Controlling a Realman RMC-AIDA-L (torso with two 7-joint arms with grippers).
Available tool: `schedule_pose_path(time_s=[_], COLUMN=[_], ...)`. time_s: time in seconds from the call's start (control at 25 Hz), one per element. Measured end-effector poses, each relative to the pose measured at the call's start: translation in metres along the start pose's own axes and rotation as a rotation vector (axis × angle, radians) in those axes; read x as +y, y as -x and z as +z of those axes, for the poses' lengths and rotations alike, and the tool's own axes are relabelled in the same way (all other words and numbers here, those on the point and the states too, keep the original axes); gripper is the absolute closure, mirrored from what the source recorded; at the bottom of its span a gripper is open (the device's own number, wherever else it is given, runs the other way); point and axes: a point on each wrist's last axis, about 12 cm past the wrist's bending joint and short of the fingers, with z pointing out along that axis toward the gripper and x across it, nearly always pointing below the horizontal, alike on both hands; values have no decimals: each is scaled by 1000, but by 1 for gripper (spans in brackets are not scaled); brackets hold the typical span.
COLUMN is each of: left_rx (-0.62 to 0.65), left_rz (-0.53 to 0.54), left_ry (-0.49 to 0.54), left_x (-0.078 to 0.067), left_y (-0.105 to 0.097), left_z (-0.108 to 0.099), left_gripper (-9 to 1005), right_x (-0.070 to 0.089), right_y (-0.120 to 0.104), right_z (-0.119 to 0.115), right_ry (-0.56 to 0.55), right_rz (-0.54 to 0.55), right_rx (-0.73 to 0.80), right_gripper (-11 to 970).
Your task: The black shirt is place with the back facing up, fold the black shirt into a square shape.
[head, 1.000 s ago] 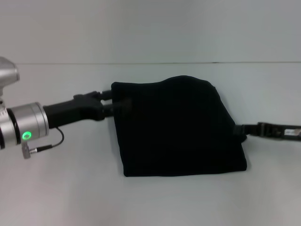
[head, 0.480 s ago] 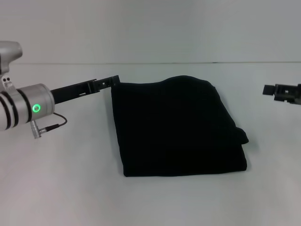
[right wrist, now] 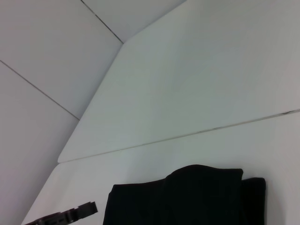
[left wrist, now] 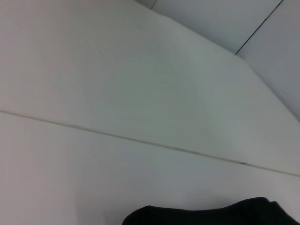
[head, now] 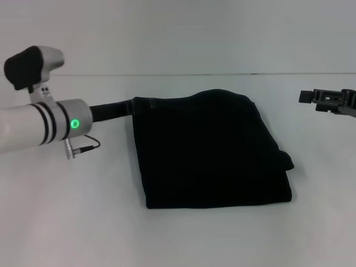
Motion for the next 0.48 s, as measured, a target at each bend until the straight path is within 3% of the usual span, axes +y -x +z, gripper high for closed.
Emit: schedule_pose_path(time_s=[0.48], left_rx=[-17], left_rz=[17], left_ry=[88], left_x=[-5], left_y=[-1], left_z=[14], left_gripper=[165], right_x=[1], right_y=[-5], right_z=[5], right_ry=[2], right_rz=[-19], right_rx=[19], right_gripper=[77])
